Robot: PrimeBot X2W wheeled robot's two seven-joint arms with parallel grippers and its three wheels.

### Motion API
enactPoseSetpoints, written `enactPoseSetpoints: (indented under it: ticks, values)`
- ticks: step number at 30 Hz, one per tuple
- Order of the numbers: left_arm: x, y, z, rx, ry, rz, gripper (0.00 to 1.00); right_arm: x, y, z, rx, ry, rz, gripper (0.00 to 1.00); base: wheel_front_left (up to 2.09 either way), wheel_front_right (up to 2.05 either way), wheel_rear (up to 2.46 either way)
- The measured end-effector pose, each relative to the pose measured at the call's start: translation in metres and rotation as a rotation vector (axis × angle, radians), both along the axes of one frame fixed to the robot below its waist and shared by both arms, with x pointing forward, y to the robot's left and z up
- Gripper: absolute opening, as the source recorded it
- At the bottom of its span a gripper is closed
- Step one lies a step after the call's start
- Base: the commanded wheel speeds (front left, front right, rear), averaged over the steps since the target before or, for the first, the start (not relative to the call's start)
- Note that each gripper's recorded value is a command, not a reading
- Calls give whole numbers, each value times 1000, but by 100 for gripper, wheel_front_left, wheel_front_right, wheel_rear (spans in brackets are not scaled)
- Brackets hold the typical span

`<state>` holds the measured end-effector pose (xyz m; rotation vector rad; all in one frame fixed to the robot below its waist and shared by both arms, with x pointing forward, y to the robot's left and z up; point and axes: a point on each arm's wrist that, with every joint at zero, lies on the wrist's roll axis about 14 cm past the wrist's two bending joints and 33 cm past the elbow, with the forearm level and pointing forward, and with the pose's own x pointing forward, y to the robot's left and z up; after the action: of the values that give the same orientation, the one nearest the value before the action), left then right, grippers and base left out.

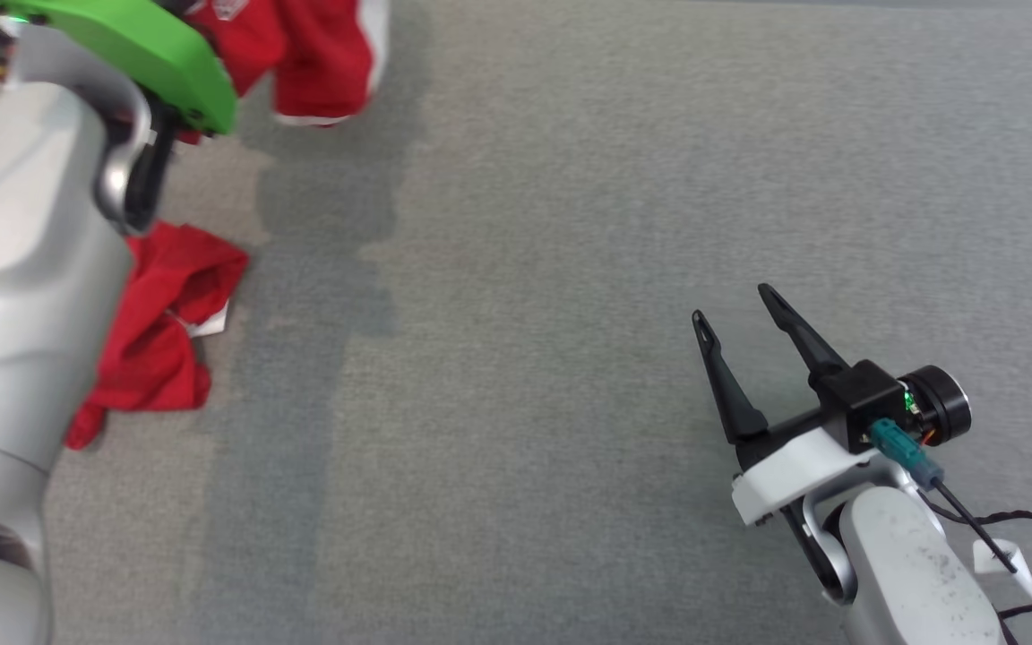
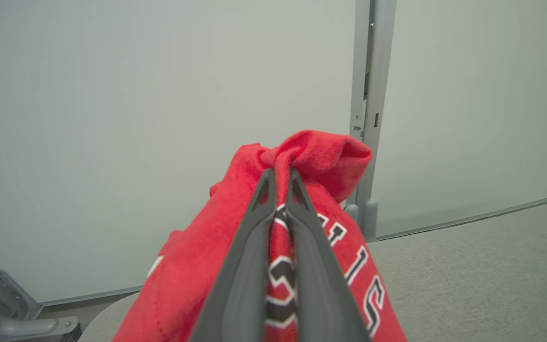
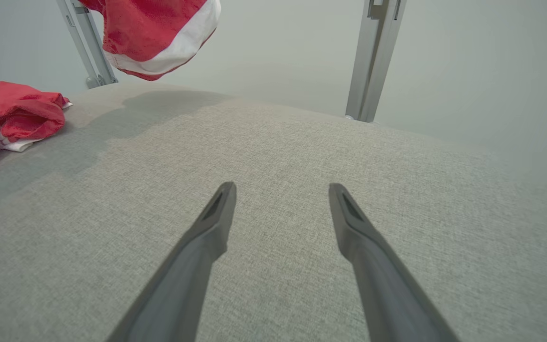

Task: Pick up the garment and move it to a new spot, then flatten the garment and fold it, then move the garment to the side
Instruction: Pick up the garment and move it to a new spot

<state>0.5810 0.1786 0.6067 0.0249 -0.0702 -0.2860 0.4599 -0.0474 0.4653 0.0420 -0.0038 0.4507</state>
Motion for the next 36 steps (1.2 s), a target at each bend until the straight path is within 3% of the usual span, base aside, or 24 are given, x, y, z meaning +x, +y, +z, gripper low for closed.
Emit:
enactPoseSetpoints:
  ticks: [16,25,26,27,36]
  values:
    - [-52,-235,0,-272,24,-508,0,-34,-90,21,-41,-26,-242,100,0,0,0]
    - [-83,-274,-44,-330,146,-578,3,-53,-126,25,-45,-25,-348,100,0,0,0]
    - [-85,-271,-50,-333,157,-568,44,-54,-129,26,-45,-27,-354,100,0,0,0]
    - [-86,-266,-59,-335,174,-549,100,-54,-130,26,-44,-28,-358,100,0,0,0]
    - [-97,-185,-121,-271,233,-307,100,-49,-119,29,-31,-39,-329,100,0,0,0]
